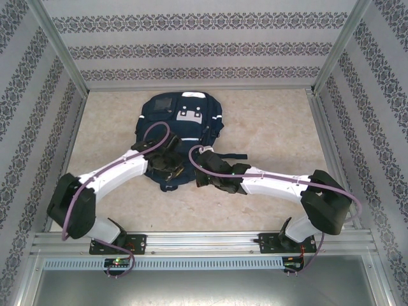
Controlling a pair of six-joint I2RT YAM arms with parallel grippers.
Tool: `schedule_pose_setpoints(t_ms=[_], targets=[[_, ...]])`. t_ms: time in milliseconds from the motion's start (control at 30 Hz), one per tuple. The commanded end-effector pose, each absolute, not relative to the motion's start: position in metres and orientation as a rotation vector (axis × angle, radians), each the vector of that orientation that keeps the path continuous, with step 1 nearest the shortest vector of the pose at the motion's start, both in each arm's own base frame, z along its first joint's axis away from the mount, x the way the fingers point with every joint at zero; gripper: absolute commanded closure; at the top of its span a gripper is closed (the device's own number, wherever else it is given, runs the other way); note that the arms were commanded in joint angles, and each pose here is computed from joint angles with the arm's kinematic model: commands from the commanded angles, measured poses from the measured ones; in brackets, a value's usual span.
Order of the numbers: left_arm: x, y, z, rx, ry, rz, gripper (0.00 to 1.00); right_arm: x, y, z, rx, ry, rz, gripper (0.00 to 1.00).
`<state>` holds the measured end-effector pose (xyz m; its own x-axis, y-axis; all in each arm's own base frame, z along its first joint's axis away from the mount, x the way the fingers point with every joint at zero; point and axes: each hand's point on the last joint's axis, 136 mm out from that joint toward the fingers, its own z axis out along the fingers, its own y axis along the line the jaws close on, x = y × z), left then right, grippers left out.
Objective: Pack books, pencil case, and school supplies into a backpack
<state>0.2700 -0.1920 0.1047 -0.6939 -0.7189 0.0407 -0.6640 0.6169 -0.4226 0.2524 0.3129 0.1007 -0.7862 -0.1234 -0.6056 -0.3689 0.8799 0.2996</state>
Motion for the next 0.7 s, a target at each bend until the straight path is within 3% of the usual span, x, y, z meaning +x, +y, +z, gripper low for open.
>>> schedule_pose_setpoints(t_ms=[0, 367, 567, 667], targets=[[0.245, -0.118, 0.114, -1.239, 2.632, -0.352, 1.00, 0.270, 0.283, 0.099, -0.316, 2.422, 0.413, 1.00], [0.220, -0.046, 0.168, -1.352, 2.465, -0.403, 1.00, 0.343, 0.241, 0.089, -0.204, 2.397, 0.287, 1.00], [0.228, -0.053, 0.178, -1.304, 2.476, -0.492, 1.00, 0.380, 0.213, 0.074, -0.100, 2.443, 0.246, 1.00], [0.247, -0.086, 0.176, -1.224, 2.504, -0.739, 1.00, 0.389, 0.211, 0.076, -0.097, 2.442, 0.254, 1.00]])
